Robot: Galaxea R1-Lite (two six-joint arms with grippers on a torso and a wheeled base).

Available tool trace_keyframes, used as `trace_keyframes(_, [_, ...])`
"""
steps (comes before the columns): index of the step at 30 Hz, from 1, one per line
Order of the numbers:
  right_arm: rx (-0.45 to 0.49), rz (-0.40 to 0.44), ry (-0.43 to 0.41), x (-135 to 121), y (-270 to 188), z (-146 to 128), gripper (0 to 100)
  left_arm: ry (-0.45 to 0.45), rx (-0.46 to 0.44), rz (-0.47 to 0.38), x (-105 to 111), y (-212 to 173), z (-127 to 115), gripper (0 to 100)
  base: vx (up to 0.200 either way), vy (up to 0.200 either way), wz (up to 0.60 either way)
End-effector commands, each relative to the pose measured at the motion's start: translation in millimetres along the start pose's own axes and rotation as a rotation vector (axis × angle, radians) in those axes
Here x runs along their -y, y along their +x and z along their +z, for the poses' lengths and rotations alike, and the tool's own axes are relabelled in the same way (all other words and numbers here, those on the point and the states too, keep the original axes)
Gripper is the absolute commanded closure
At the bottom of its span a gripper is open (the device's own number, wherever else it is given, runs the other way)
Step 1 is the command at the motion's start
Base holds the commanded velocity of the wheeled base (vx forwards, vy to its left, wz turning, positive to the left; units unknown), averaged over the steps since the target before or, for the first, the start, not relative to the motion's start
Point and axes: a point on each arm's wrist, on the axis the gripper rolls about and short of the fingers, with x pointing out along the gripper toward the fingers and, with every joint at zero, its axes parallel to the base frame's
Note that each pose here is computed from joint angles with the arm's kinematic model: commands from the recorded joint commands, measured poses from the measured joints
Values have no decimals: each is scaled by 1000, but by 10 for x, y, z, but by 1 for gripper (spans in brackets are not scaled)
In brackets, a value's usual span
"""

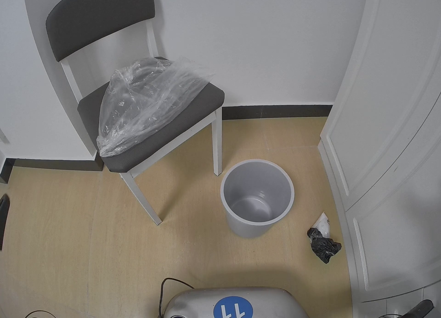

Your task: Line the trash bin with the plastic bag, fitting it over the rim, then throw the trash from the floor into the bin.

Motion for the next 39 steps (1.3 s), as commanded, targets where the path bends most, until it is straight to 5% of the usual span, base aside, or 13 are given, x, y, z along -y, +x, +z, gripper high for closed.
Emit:
trace_keyframes(1, [-77,-2,19,-41,1150,128,0,98,-217,-5,-48,1094,-37,0,0,0,0])
trace_keyframes(11, [-137,81,129,-359,1304,91,0,322,-335,-110,156,1635,-151,0,0,0,0])
trace_keyframes(27, [-195,47,51,-395,1262,-76,0,418,-467,-115,421,2617,-437,0,0,0,0])
trace_keyframes(39, [-180,46,53,-377,1220,-58,0,456,-501,-7,447,3190,-814,0,0,0,0])
